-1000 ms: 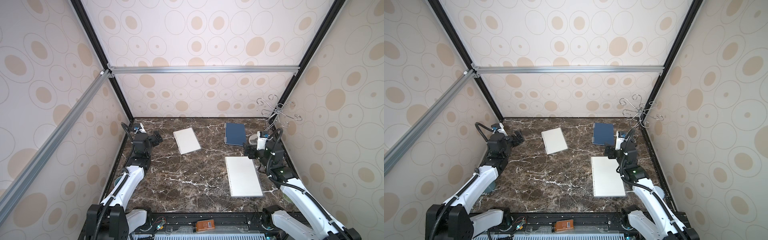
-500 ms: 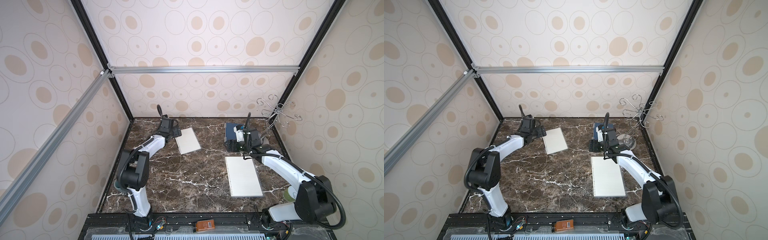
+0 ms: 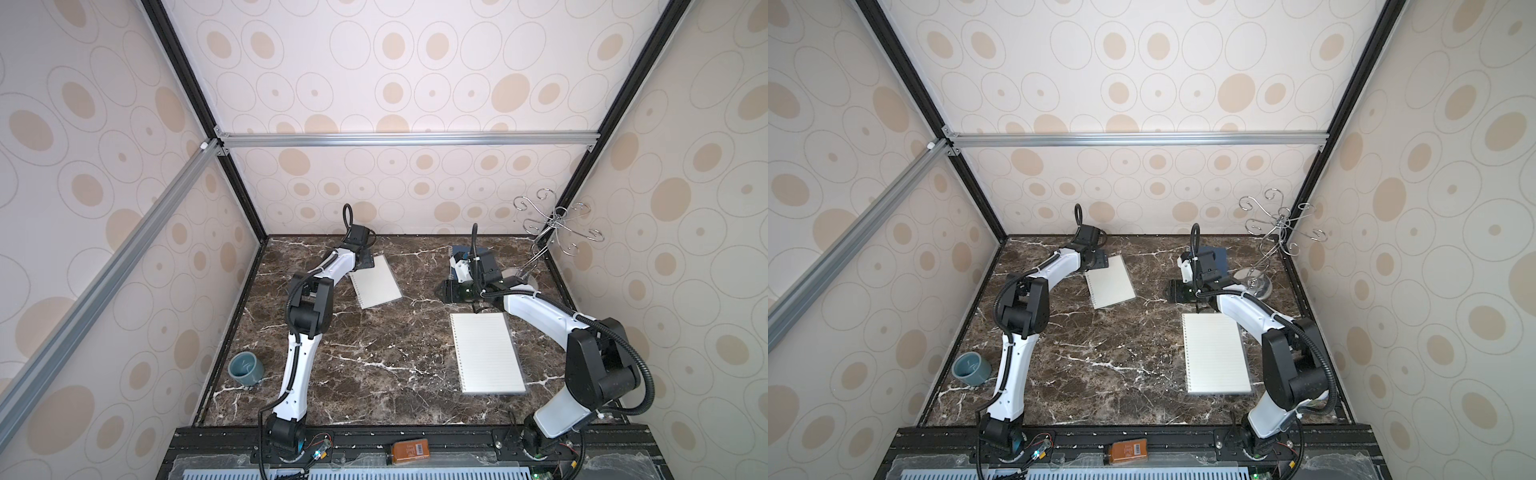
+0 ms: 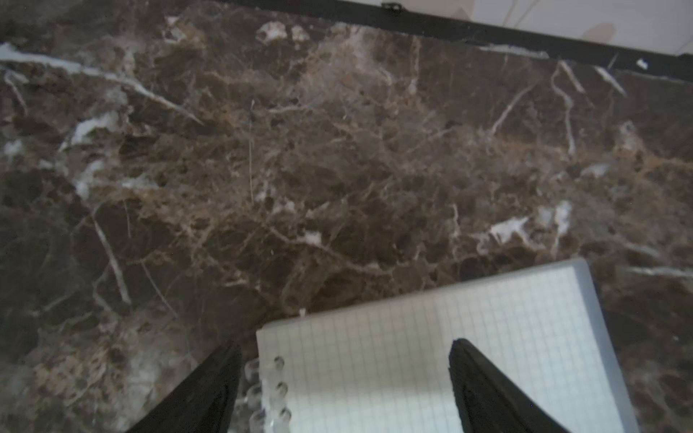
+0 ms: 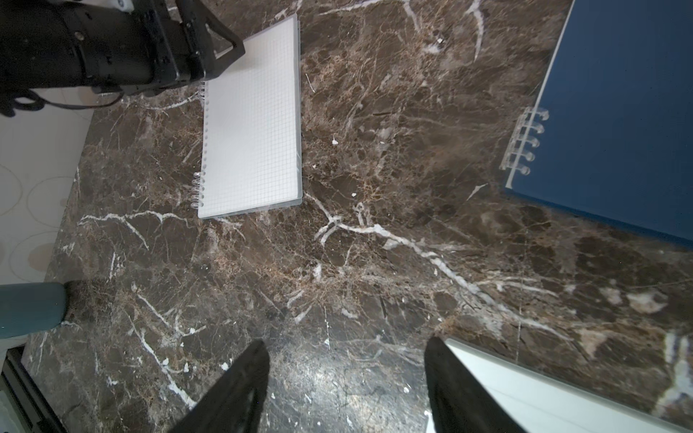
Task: Tear off pages from different notebooks
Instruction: Move the notebook to the center of the board.
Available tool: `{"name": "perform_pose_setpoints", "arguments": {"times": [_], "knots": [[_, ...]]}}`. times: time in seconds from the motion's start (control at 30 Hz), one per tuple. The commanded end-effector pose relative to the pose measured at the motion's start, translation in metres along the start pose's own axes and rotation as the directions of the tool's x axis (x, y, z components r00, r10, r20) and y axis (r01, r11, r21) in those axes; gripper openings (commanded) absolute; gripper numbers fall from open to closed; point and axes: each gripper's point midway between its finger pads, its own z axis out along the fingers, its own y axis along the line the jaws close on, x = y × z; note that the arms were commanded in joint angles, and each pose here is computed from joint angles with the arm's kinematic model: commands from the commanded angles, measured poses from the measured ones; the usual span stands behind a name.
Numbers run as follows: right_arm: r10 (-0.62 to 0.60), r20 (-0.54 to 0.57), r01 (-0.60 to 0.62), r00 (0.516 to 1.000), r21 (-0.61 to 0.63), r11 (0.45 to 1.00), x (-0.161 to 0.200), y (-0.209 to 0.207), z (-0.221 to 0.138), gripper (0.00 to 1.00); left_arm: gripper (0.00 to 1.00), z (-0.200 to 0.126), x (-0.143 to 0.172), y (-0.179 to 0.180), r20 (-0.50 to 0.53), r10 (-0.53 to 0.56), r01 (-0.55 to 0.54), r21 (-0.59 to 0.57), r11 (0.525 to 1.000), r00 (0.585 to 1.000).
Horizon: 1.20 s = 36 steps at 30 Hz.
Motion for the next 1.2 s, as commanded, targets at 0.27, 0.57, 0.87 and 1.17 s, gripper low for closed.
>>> {"name": "perform_pose_setpoints", "arguments": {"times": [0.27, 0.57, 0.87, 1.17], "knots": [[0.029, -0.064, -0.027, 0.998, 0.022, 0.999, 0.032, -0.007, 0.001, 0.68, 0.86, 0.027, -0.001, -0.023, -0.047, 0.059, -0.057, 0.059, 0.997, 0.997], [0.015, -0.08, -0.007, 0.997, 0.096, 0.995, 0.029, -0.018, -0.002, 0.68, 0.81, 0.005, 0.021, -0.087, -0.063, 0.179, -0.153, 0.293, 0.944, 0.982], [0.034, -0.095, -0.025, 0.995, 0.1, 0.995, 0.026, -0.017, 0.0, 0.68, 0.78, -0.046, 0.09, -0.09, -0.131, 0.202, -0.147, 0.344, 0.928, 0.971], [0.087, -0.146, -0.093, 0.985, -0.036, 0.995, 0.045, -0.001, 0.019, 0.67, 0.82, -0.155, 0.089, -0.083, 0.03, 0.109, -0.11, 0.444, 0.889, 0.994]]}}
